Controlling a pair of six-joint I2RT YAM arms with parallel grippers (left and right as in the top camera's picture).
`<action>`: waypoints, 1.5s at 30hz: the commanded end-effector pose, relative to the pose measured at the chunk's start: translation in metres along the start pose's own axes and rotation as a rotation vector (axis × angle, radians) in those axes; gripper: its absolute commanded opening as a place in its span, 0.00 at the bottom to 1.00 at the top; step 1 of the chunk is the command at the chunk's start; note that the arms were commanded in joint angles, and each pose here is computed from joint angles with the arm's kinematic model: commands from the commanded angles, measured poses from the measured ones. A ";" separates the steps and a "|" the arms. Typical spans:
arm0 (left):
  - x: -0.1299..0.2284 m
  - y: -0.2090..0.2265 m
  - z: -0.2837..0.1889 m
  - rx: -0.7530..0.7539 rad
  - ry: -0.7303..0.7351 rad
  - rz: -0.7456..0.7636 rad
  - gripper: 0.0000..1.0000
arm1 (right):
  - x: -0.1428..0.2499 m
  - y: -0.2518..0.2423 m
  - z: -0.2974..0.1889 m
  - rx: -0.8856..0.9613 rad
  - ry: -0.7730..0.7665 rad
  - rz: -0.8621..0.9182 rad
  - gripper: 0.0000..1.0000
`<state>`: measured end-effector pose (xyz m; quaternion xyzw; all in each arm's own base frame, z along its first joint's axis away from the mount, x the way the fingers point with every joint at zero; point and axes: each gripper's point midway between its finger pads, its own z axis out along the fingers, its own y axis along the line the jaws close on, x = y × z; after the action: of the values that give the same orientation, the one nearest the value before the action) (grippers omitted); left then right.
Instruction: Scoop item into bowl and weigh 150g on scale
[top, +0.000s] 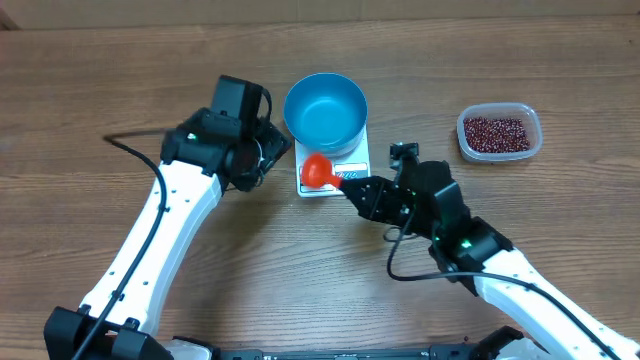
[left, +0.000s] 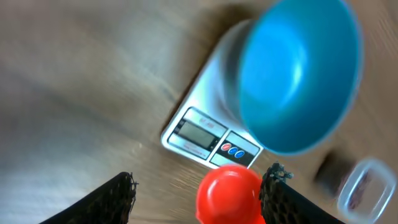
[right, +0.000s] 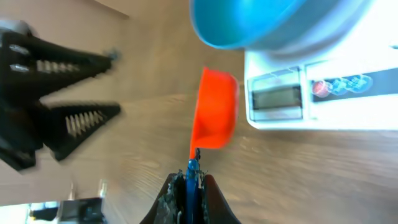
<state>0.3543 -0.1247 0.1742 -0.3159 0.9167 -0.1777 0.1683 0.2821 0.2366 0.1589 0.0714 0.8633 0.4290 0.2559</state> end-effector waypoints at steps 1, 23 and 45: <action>-0.007 -0.038 -0.039 0.153 -0.044 0.423 0.68 | -0.024 0.030 -0.032 -0.032 -0.063 -0.106 0.04; 0.032 -0.080 -0.103 0.474 -0.009 0.872 0.74 | -0.021 0.017 -0.153 0.228 -0.077 -0.127 0.04; 0.031 -0.078 -0.094 0.457 -0.007 0.927 0.71 | -0.014 0.010 -0.153 0.255 -0.045 -0.109 0.04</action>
<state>0.3298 -0.1794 0.2776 0.1454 0.9053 -0.2800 0.2844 0.2140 0.1331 0.2387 0.0668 0.9118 0.3010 0.2713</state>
